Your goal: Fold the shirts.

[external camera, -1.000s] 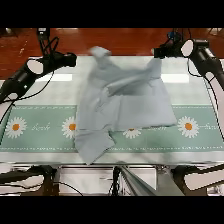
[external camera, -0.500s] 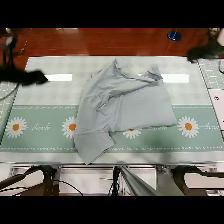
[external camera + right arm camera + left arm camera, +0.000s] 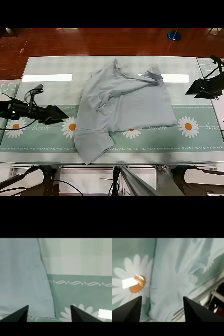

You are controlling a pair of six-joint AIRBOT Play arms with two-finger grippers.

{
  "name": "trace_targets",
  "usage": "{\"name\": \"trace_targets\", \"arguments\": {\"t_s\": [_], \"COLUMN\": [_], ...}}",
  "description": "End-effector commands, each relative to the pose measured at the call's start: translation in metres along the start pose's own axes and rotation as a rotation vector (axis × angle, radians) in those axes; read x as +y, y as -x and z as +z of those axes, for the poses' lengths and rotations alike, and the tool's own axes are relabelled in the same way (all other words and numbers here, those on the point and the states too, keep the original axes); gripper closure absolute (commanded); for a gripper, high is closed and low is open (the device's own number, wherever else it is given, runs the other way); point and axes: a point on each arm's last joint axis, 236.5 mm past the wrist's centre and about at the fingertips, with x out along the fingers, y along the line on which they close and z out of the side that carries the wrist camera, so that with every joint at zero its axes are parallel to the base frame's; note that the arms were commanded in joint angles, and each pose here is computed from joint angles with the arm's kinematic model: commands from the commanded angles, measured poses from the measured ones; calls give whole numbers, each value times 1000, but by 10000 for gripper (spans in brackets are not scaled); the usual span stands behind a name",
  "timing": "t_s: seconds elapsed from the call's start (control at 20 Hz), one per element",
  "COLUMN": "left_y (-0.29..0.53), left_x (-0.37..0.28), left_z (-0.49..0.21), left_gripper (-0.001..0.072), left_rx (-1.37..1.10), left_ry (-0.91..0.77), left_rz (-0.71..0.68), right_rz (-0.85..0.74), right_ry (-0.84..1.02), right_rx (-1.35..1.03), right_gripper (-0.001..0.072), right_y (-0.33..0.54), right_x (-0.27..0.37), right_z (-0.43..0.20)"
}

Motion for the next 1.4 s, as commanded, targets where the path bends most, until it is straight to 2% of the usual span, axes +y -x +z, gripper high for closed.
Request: {"name": "trace_targets", "arguments": {"t_s": [0.0,0.25,0.35,0.4,0.45,0.5,0.55,0.7,0.9,1.05,1.35], "left_y": [-30,-67,-79,-84,-89,-91,-91,-89,-89,-89,-89], "left_x": [8,7,11,13,14,14,15,12,10,10,10], "left_z": [-21,-31,-25,-23,-23,-24,-24,-30,-33,-34,-34], "left_gripper": [88,88,120,249,501,639,675,676,676,676,676], "left_rx": [109,201,187,181,184,191,191,214,231,231,233], "left_ry": [15,3,15,26,23,21,22,9,7,7,-15], "left_rz": [76,119,147,160,166,169,168,155,148,148,145], "right_rz": [65,66,69,69,69,69,68,63,218,232,258], "right_ry": [-10,-10,-10,-10,-10,-9,-3,5,-28,-56,-84], "right_rx": [25,30,37,37,37,37,40,65,144,203,195], "right_gripper": [122,122,122,122,122,122,122,117,113,113,115], "right_y": [-7,-7,-7,-7,-7,-7,-7,-16,-55,-74,-81], "right_x": [6,6,7,7,7,7,6,0,11,5,9], "right_z": [-10,-11,-13,-13,-13,-13,-14,-23,-64,-92,-95]}}
